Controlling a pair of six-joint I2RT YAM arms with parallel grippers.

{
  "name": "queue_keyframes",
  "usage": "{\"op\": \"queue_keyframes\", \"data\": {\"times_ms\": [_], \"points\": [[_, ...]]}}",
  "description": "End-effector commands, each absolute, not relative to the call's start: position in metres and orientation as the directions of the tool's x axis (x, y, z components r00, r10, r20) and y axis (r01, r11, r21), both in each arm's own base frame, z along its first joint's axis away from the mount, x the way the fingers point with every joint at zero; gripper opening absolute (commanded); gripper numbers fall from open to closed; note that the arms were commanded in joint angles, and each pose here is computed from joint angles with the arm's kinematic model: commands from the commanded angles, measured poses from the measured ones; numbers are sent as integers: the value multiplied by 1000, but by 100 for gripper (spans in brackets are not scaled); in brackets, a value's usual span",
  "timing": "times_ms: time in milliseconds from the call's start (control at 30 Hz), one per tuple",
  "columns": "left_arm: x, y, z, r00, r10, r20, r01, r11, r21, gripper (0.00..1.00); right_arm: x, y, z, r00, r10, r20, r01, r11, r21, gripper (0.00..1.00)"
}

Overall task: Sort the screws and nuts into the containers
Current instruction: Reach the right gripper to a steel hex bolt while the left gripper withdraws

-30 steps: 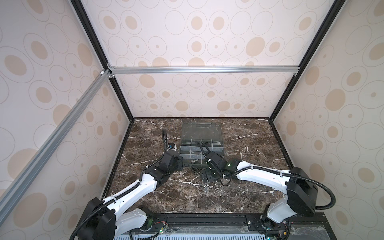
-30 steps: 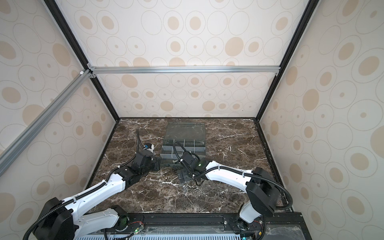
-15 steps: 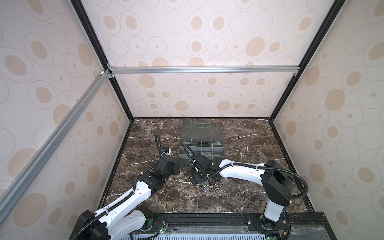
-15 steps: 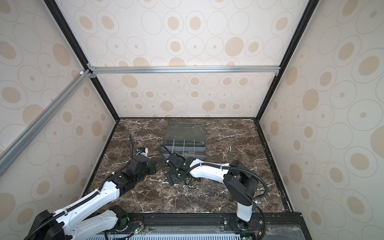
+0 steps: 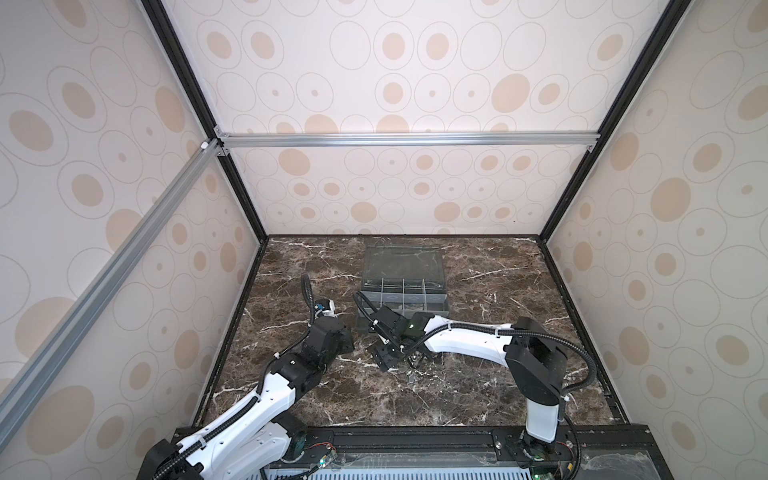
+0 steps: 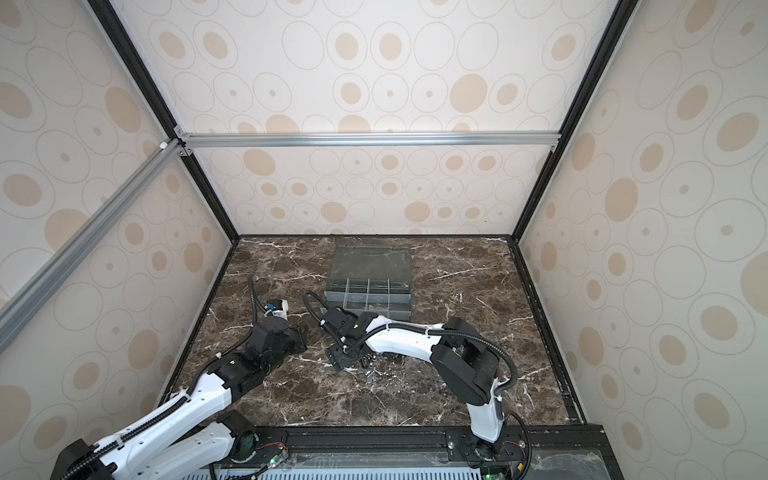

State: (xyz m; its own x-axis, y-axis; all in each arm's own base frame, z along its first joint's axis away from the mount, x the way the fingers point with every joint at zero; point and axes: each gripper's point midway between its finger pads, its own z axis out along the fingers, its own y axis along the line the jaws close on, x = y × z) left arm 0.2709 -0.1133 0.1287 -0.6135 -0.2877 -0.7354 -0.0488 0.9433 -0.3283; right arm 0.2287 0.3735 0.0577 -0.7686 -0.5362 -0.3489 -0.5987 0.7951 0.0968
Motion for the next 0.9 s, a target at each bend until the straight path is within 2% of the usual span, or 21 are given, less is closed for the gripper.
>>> {"op": "queue_keyframes", "data": {"times_ms": [0, 867], "points": [[270, -106, 125, -607, -316, -729, -87, 938, -335, 32, 231, 362, 53, -755, -573, -318, -608, 794, 15, 79], [267, -105, 121, -598, -349, -721, -101, 926, -364, 33, 225, 365, 30, -772, -580, -259, -607, 794, 31, 70]]}}
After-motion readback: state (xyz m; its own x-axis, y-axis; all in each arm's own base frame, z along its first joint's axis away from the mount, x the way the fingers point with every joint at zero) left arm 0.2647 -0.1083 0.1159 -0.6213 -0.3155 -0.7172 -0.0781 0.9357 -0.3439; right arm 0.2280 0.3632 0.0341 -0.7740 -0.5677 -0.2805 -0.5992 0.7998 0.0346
